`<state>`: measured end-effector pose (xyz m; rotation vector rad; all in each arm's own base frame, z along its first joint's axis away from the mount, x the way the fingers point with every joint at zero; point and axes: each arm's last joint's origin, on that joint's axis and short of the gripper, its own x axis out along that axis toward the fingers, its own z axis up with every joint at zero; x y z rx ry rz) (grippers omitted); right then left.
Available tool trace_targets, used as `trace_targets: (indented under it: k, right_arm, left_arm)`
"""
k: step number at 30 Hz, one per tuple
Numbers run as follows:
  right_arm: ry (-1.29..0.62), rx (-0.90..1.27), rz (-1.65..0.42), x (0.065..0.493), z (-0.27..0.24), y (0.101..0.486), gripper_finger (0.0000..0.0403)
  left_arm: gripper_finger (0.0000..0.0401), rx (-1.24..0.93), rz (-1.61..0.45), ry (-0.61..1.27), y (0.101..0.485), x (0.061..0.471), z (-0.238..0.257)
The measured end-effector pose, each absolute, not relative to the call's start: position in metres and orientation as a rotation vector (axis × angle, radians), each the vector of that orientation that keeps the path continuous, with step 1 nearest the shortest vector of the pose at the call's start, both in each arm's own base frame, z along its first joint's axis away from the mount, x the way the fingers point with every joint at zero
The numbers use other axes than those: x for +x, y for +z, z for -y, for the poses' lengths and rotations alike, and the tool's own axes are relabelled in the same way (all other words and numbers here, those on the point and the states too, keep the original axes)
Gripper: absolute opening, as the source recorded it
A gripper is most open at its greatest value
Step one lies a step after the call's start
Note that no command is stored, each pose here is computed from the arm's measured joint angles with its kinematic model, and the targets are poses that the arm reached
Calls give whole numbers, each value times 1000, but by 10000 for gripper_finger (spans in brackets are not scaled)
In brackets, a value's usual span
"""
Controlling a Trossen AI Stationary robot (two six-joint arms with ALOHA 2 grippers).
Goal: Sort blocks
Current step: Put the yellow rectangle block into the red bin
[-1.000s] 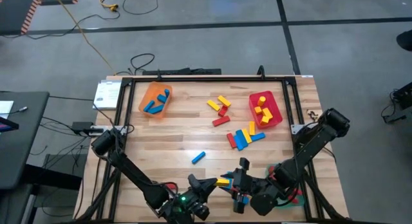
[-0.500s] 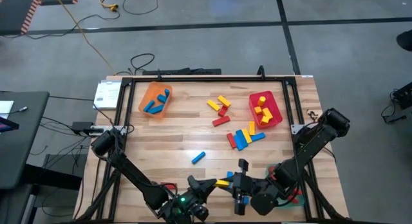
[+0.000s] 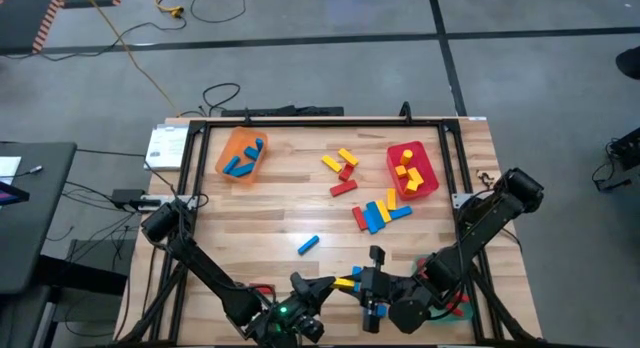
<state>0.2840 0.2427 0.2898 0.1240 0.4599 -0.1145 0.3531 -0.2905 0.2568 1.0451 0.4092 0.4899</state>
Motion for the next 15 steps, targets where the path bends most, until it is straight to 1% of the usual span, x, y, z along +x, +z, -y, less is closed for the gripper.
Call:
trace_targets:
  k: [7, 12, 15]
  right_arm:
    - [-114, 121, -462, 284, -242, 290, 102]
    - [-114, 117, -464, 284, -242, 289, 101]
    - [-112, 112, -469, 284, -242, 289, 92]
  left_arm:
    - [113, 1051, -412, 493, 257, 353, 290]
    - [129, 1045, -410, 495, 257, 353, 290]
    - [141, 1042, -410, 498, 257, 352, 291]
